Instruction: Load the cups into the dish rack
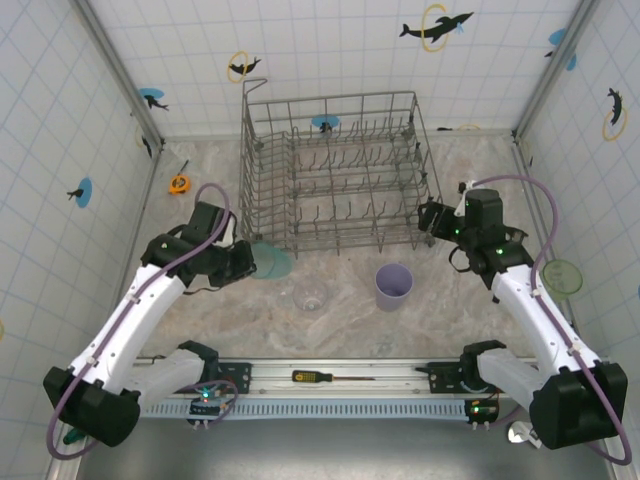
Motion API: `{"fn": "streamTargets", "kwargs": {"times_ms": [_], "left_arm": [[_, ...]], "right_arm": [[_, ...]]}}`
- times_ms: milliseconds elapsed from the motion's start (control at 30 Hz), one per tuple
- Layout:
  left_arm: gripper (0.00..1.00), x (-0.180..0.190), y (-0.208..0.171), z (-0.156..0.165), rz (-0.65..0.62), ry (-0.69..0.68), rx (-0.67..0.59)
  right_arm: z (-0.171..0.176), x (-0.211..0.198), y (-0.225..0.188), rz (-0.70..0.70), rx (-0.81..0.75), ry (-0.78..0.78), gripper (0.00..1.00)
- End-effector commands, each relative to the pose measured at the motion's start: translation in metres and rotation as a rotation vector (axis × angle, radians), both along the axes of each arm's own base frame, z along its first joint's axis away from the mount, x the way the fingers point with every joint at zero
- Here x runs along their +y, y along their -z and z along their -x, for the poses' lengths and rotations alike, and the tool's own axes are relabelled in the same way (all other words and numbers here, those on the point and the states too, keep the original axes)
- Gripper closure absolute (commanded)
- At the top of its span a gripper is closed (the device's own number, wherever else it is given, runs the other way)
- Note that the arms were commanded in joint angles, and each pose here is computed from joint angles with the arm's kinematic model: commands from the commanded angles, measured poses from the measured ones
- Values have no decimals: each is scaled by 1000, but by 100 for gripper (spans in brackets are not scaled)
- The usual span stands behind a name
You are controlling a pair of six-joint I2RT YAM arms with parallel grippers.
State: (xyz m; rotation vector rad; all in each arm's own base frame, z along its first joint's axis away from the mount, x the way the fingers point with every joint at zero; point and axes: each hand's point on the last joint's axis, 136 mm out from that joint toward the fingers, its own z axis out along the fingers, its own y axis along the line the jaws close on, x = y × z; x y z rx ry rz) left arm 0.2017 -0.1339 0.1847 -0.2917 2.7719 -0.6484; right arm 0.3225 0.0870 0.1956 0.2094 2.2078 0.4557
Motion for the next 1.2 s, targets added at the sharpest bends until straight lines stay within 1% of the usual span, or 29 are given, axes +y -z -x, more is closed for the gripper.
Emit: {"fn": "streamTargets", "kwargs": {"times_ms": [0,200,300,400,667,800,933,1033,1167], "left_arm": [[100,-12,-26,-5,73,9,-40],[100,-25,-46,-18,129,38,-83],[100,-35,-59,-27,173,54,-118],[100,-44,-75,-37,218,66,-161],[100,-64,-112,-64,296,111,-263],[100,-75,-119,-80,308,144,-282],[100,-86,-127,-95,309,188,-298],[100,-93,-136,-107,324,215,-335],[100,-103,-141,-124,330,253,-397]], "right_arm": [[-2,8,1,-15,-17,-30,0],[-2,15,-6,-23,-38,-58,0],[0,26,-11,-43,-64,-118,0],[0,32,-14,-65,-77,-146,0],[0,39,-24,-87,-113,-172,0],[-3,55,-44,-101,-143,-256,0],[-10,66,-65,-106,-161,-306,0],[-13,75,-73,-146,-168,-338,0],[-18,91,-82,-244,-181,-388,0]]}}
